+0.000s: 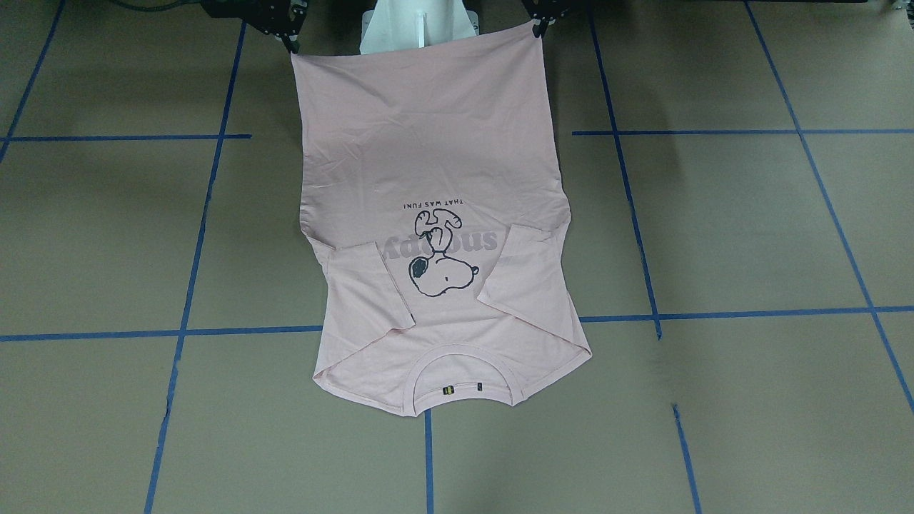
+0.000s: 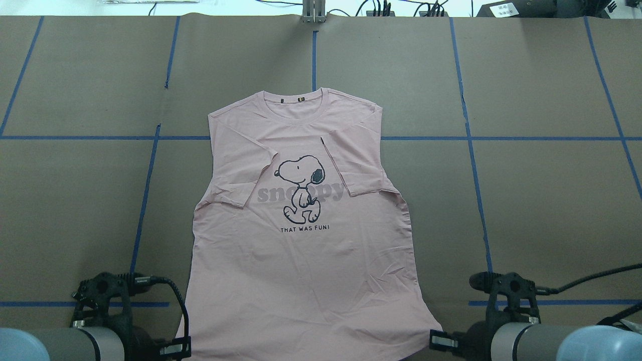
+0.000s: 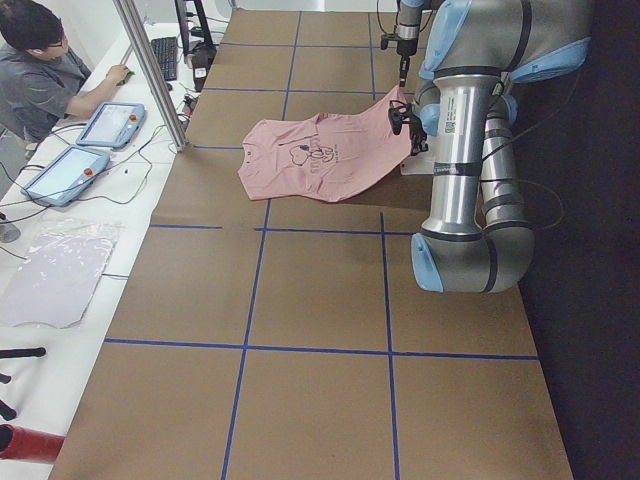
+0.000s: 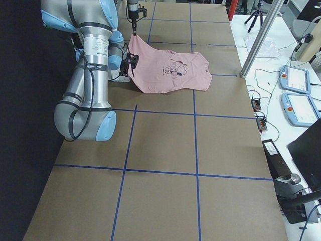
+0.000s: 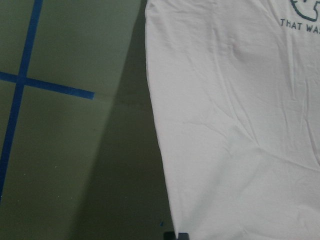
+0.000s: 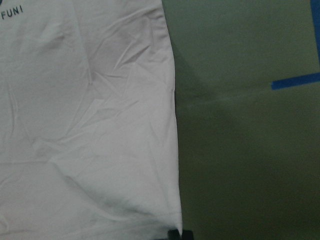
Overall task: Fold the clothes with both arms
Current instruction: 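Lift the hem with both grippers and fold it toward the collar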
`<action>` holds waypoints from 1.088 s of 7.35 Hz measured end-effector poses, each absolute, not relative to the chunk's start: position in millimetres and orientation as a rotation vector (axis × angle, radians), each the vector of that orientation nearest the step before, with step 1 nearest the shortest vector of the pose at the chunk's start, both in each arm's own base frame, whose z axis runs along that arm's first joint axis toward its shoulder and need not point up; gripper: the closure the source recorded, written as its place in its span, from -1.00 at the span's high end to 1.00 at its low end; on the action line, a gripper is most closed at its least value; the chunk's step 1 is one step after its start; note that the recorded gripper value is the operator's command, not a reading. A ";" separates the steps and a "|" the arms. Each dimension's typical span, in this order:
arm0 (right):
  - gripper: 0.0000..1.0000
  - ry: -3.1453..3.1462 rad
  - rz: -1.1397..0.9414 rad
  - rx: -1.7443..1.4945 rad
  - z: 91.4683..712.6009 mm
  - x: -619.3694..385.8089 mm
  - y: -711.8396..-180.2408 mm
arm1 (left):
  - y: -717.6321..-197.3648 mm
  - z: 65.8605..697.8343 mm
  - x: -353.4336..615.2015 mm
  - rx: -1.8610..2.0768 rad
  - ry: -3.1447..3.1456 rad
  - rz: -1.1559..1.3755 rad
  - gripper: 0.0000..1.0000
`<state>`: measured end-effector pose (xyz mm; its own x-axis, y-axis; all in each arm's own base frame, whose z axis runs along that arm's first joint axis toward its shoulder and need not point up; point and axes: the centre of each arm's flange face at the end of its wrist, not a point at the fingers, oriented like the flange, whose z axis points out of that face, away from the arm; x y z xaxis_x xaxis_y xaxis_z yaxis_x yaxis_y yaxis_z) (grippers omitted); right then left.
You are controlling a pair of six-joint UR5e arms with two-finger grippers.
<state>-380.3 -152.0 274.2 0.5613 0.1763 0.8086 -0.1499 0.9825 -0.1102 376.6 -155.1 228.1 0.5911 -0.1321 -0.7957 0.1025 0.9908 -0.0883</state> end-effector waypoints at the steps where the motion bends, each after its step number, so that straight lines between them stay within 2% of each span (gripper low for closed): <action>1: -1.00 -0.970 0.187 0.043 268.7 -391.8 -183.6 | -182.7 227.7 375.0 0.027 0.927 -0.138 -1.00; 4: -1.00 -0.908 0.162 0.271 264.7 -436.0 -313.7 | -289.6 237.0 387.4 0.205 0.855 -0.172 -1.00; 8: -1.00 -0.797 0.217 0.381 267.0 -435.9 -484.1 | -434.3 270.9 396.8 0.309 0.744 -0.186 -1.00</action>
